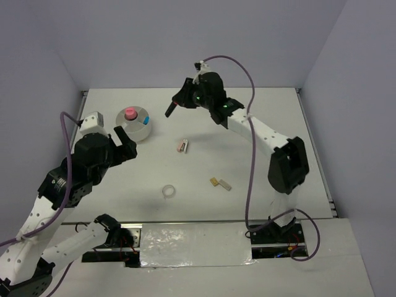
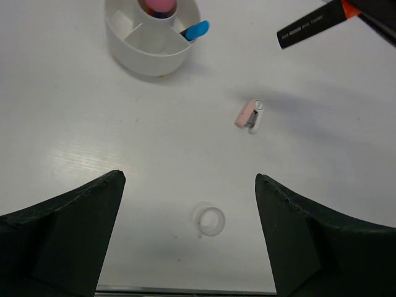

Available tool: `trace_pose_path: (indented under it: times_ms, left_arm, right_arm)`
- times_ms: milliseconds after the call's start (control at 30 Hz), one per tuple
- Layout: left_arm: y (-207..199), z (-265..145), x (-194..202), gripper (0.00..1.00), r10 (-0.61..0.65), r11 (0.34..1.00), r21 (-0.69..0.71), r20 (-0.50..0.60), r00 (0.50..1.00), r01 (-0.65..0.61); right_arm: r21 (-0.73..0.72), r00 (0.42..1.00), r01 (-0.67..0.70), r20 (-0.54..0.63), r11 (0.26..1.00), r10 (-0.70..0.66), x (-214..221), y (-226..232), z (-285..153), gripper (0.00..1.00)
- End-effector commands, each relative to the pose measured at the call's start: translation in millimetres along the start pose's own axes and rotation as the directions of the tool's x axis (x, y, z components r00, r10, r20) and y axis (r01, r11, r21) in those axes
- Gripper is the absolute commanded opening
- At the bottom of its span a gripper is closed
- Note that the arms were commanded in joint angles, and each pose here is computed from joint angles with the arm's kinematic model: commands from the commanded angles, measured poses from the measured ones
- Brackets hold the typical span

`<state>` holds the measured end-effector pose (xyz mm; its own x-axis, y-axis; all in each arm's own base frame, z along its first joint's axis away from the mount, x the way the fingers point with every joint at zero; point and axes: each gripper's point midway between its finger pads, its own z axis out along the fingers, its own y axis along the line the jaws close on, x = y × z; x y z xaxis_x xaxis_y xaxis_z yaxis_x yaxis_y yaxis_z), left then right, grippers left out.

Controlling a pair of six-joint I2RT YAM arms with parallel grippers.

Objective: Sort the stationery into containers
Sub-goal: Place the pen in the storage box.

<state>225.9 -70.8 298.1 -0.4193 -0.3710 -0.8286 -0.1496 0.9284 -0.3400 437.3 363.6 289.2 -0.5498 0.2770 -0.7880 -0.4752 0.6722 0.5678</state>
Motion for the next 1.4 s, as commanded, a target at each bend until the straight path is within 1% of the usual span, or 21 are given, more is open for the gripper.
trace_pose_path:
  times_ms: [0,67,133,167,200,233,300,367,400,433,500,633,867,900,1000,1033,1100,1133,1267,1300,1367]
  left_arm:
    - [22,-2,2,0.99,0.003,0.993,-0.118,-0.006,1.000,-0.004]
    - [20,1,8,0.99,0.016,0.993,-0.118,-0.043,0.999,-0.021]
    - [22,4,18,0.99,0.020,0.991,-0.133,-0.082,0.996,-0.031]
    - [23,6,25,0.99,0.023,0.989,-0.140,-0.106,0.994,-0.038]
    - [25,7,28,0.99,0.020,0.988,-0.148,-0.115,0.993,-0.037]
    - [26,7,32,0.99,0.015,0.987,-0.157,-0.130,0.991,-0.035]
    - [30,8,38,0.99,0.011,0.984,-0.172,-0.146,0.989,-0.036]
    - [31,9,43,0.99,0.009,0.984,-0.176,-0.164,0.986,-0.038]
    - [30,9,45,0.99,0.009,0.984,-0.171,-0.175,0.985,-0.039]
    - [30,10,47,0.99,0.010,0.985,-0.170,-0.180,0.984,-0.041]
    - [28,12,50,0.99,0.012,0.985,-0.165,-0.191,0.981,-0.045]
    - [22,15,51,0.99,0.017,0.988,-0.145,-0.199,0.980,-0.047]
    - [16,20,46,0.99,0.045,0.989,-0.127,-0.193,0.980,-0.070]
    - [17,21,46,0.99,0.052,0.989,-0.130,-0.192,0.980,-0.078]
    - [17,24,47,0.99,0.065,0.988,-0.127,-0.196,0.978,-0.091]
    - [16,24,47,0.99,0.067,0.988,-0.125,-0.199,0.978,-0.093]
    - [15,26,47,0.99,0.075,0.987,-0.123,-0.200,0.977,-0.101]
    - [14,27,46,0.99,0.078,0.987,-0.122,-0.197,0.977,-0.103]
    - [14,27,40,0.99,0.094,0.985,-0.126,-0.186,0.978,-0.118]
    - [14,27,40,0.99,0.095,0.985,-0.126,-0.184,0.978,-0.119]
    - [14,27,39,0.99,0.097,0.985,-0.122,-0.182,0.979,-0.120]
  right_arm:
    - [-0.021,0.991,-0.010,0.132,1.000,0.012,-39,32,25,0.00]
    - [-0.012,0.990,-0.017,0.137,1.000,0.019,-43,37,40,0.00]
    - [0.020,0.995,-0.022,0.095,1.000,0.020,-23,24,66,0.00]
    - [0.011,0.995,-0.022,0.099,1.000,0.021,-30,31,70,0.00]
    - [0.032,0.998,-0.027,0.064,0.999,0.025,-13,19,87,0.00]
    - [0.010,0.997,-0.024,0.075,1.000,0.023,-20,27,90,0.00]
    - [0.018,0.999,-0.028,0.029,0.999,0.027,2,17,108,0.00]
    - [-0.016,1.000,-0.017,0.017,1.000,0.018,6,24,115,0.00]
    - [-0.012,1.000,-0.015,-0.009,1.000,0.014,21,16,126,0.00]
    - [-0.026,1.000,-0.009,-0.003,1.000,0.009,17,22,128,0.00]
    - [-0.030,1.000,-0.005,-0.029,1.000,0.004,32,21,136,0.00]
    - [-0.043,1.000,0.006,-0.029,0.999,-0.007,45,21,145,0.00]
    - [-0.043,1.000,-0.001,-0.009,0.999,0.000,48,21,157,0.02]
    - [-0.042,1.000,0.006,-0.005,0.999,-0.006,48,22,158,0.03]
    - [-0.030,0.999,0.031,-0.009,0.999,-0.031,56,20,162,0.11]
    - [-0.029,0.999,0.036,-0.015,0.999,-0.037,60,22,163,0.19]
    - [-0.030,0.998,0.047,-0.027,0.998,-0.048,68,24,164,0.23]
    - [-0.028,0.998,0.051,-0.029,0.998,-0.051,70,24,164,0.29]
    - [-0.032,0.996,0.075,-0.040,0.997,-0.076,80,31,161,0.29]
    - [-0.039,0.995,0.089,-0.036,0.995,-0.090,77,34,159,0.31]
    - [-0.045,0.992,0.116,-0.046,0.992,-0.119,85,40,156,0.39]
